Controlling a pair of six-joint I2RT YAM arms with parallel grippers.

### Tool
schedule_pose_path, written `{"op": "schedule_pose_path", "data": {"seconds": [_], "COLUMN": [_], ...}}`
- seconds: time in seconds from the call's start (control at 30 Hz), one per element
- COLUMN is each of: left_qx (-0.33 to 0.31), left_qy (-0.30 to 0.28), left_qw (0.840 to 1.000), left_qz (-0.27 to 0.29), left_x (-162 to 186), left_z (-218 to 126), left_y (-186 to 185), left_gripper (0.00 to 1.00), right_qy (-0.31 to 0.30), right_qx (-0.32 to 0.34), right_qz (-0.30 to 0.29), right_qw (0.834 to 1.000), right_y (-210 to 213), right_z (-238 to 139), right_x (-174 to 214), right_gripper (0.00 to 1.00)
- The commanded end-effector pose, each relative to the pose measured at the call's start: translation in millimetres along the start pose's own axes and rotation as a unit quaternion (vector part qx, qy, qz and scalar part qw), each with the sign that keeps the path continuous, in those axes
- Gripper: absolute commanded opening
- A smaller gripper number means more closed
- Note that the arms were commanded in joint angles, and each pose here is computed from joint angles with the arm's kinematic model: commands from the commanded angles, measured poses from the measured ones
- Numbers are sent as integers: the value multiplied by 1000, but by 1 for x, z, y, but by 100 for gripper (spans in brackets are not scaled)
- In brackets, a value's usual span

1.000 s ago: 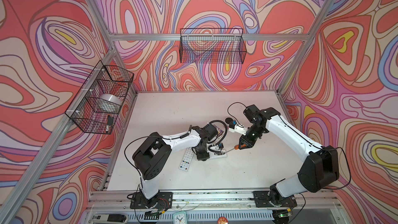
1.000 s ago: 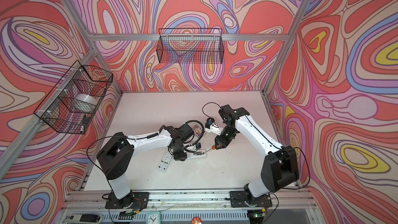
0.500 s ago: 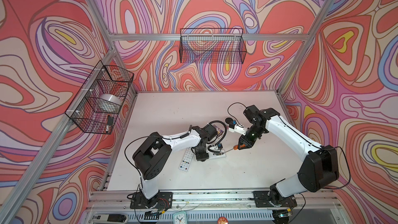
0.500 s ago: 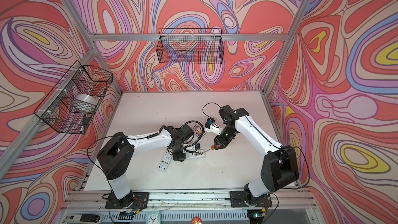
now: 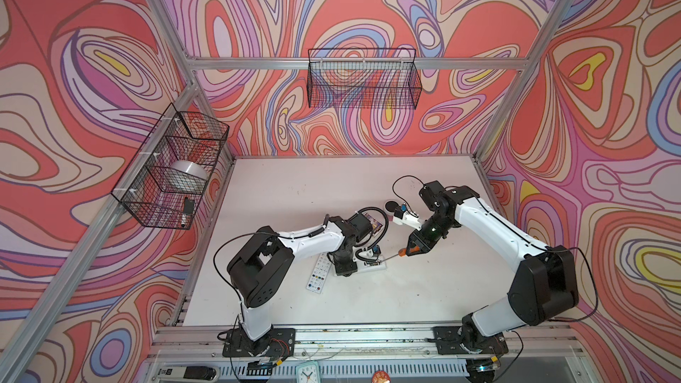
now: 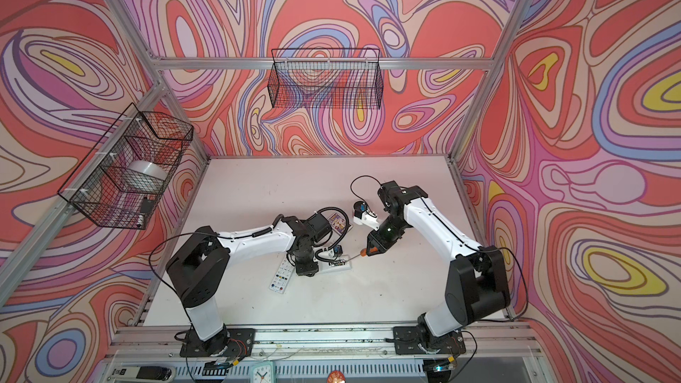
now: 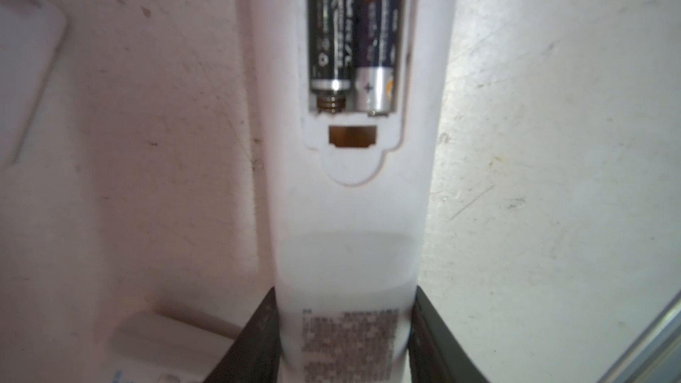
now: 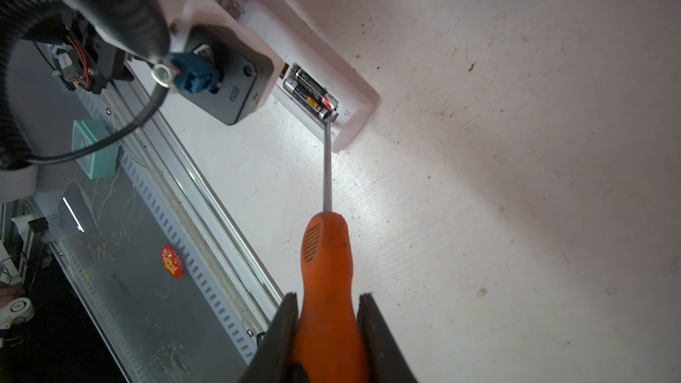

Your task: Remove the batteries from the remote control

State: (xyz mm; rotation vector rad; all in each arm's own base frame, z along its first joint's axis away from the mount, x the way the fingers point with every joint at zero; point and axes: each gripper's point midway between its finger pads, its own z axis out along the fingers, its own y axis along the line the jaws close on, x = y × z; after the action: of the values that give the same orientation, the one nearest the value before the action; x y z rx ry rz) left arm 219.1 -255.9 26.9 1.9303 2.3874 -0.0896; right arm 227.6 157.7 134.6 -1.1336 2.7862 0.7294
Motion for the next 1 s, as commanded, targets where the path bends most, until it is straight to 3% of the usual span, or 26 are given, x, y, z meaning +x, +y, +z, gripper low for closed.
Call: {"op": "schedule_pose_path", "data": {"seconds": [0.0,0.23,0.47,0.73,0.97], "left_qx": [7,18,33,33,68], "left_qy": [-5,-5,3,6,-10], "left_qw": [1000,1000,999,999,998], "left_qz": [7,16,16,12,1], "left_x": [-2,-4,-8,-7,-13], "left_z": [4,6,9,9,3], "left_y": [-7,-9,-10,-10,-18], "left_gripper": [10,10,9,9,9], "right_qy": [-15,-81,-98,-91,-92], "right_qx": [-13,-44,-34,-19,49], "right_qz": [-3,-61,-71,-60,-14], "right_qw": [1000,994,992,994,995], "right_y": [0,21,25,20,-8], "right_z": [4,-10,-20,-19,-25], "right_x": [-9,-24,-27,-25,-37], "right_gripper": [0,0,0,0,0]}}
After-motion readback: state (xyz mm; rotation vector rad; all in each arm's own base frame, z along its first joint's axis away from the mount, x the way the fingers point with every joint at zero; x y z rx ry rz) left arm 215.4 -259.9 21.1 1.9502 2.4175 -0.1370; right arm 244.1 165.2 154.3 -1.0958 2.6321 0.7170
